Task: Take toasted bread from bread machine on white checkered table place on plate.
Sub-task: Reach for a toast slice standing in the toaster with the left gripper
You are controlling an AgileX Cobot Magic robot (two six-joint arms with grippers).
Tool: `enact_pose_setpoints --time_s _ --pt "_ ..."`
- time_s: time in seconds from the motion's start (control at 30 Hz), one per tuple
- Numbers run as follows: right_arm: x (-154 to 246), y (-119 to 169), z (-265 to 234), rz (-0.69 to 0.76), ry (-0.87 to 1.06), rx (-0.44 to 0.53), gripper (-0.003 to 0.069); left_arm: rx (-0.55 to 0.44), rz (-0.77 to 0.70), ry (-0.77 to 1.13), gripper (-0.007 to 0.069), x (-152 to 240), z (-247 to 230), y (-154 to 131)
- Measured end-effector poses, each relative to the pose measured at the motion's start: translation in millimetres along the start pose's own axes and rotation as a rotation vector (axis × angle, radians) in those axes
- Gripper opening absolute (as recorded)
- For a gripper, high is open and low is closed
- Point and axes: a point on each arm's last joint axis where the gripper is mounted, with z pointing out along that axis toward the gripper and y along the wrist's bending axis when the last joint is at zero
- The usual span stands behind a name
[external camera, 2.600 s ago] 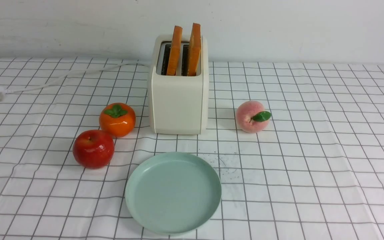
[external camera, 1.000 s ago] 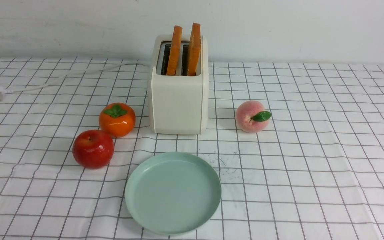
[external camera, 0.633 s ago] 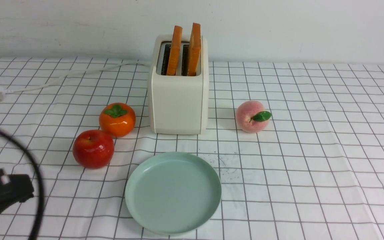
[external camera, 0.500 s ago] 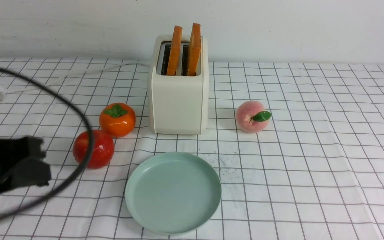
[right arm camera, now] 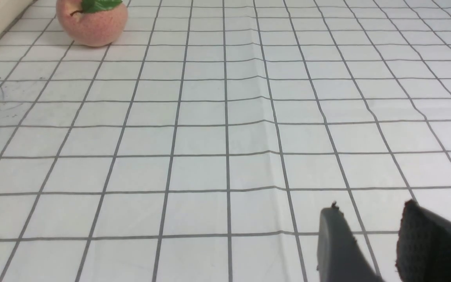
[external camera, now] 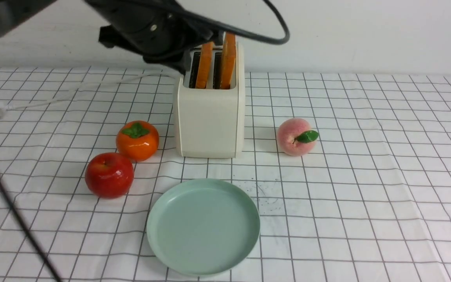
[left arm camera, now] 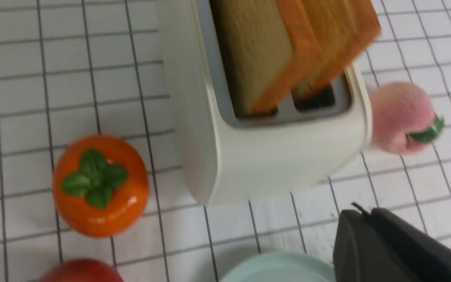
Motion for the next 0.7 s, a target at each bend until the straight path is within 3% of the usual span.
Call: enact_pose_setpoints --time_s 0.03,0.1,0.13,0.17,0.37,0.57,0.7 --pt "0 0 0 0.0 0.0 0.0 0.024 -0.003 0.001 0.001 0.0053 -1 2 0" --pt "0 0 0 0.0 0.0 0.0 0.024 -0.034 0.009 0.023 0.014 -12 24 -3" --pt "0 0 0 0.0 0.0 0.0 0.024 -0.033 0.008 0.012 0.0148 -15 23 -4" --pt "0 0 0 0.0 0.0 0.0 0.024 -0.046 0.007 0.03 0.0227 -20 36 -5" --pt "0 0 0 0.0 0.0 0.0 0.024 -0.042 -0.004 0.021 0.0418 -29 42 -9" --pt "0 0 0 0.0 0.0 0.0 0.024 -0.017 0.0 -0.067 0.0456 -38 43 -11" --pt "0 0 0 0.0 0.0 0.0 0.024 -0.069 -0.005 -0.109 0.0447 -37 70 -7"
